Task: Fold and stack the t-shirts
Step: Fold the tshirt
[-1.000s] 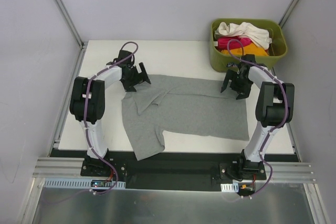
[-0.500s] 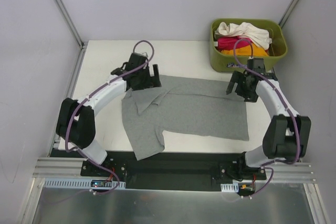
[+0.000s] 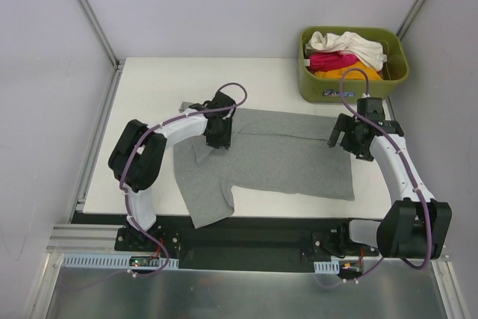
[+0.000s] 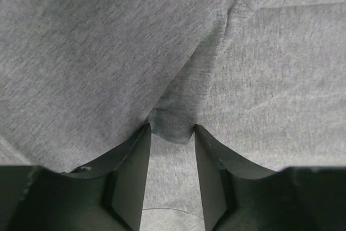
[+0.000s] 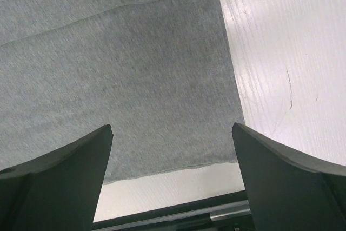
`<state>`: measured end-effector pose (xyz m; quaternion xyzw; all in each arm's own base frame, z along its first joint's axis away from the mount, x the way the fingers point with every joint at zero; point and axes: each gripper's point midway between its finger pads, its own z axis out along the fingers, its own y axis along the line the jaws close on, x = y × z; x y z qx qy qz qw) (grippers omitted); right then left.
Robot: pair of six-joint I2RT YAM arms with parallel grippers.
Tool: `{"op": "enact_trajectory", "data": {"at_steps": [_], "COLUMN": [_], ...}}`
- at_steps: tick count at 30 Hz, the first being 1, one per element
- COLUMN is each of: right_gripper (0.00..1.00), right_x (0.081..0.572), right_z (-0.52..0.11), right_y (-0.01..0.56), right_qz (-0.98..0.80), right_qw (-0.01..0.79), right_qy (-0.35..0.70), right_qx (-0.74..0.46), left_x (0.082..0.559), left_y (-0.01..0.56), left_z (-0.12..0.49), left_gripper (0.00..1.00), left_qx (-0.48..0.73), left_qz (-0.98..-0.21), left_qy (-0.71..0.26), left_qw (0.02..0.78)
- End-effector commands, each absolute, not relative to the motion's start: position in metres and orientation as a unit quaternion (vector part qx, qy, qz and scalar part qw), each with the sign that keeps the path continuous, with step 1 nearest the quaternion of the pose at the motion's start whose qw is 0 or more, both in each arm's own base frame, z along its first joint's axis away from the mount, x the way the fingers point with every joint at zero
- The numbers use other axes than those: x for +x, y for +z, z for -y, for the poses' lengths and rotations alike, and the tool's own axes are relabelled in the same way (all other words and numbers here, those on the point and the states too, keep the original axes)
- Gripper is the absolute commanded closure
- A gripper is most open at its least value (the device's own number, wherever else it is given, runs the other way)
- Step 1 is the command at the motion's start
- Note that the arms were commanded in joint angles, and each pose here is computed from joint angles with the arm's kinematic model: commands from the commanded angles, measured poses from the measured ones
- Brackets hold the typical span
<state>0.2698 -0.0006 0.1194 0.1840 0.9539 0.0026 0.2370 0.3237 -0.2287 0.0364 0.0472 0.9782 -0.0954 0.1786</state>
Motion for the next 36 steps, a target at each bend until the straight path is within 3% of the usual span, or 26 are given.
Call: {"op": "enact_trajectory", "data": {"at_steps": [1, 5, 9, 19, 29, 34, 36], "right_gripper": [0.03, 0.03, 0.03, 0.03, 0.03, 0.03, 0.03], "right_x": [0.259, 0.258, 0.257, 0.248, 0.241, 0.24, 0.239], "right_z": [0.009, 0.009, 0.011, 0.012, 0.016, 0.019, 0.02], "right_y": [0.119, 0.117, 0.118, 0.119, 0.118, 0.115, 0.113], "right_qz": [-0.953, -0.954, -0.953, -0.953, -0.954, -0.954, -0.954], "right_qw": [0.231, 0.227, 0.23, 0.227, 0.21, 0.202, 0.198], "right_qy": [-0.013, -0.012, -0.014, -0.016, -0.018, -0.02, -0.021], "right_qx": [0.197, 0.198, 0.197, 0.199, 0.215, 0.223, 0.226], "left_x": [0.326, 0.328, 0.33, 0.321, 0.309, 0.301, 0.294], "left_y": [0.04, 0.036, 0.042, 0.089, 0.08, 0.069, 0.068], "left_z": [0.233, 0.236, 0.24, 0.262, 0.288, 0.296, 0.298], "left_gripper": [0.66, 0.74, 1.0, 1.0, 1.0, 0.9, 0.79], "left_qx": [0.068, 0.074, 0.076, 0.082, 0.08, 0.086, 0.093], "left_qz": [-0.978, -0.979, -0.977, -0.967, -0.973, -0.976, -0.977], "left_qy": [-0.074, -0.068, -0.071, -0.115, -0.138, -0.134, -0.138], "left_qw": [0.183, 0.179, 0.185, 0.213, 0.169, 0.147, 0.137]}}
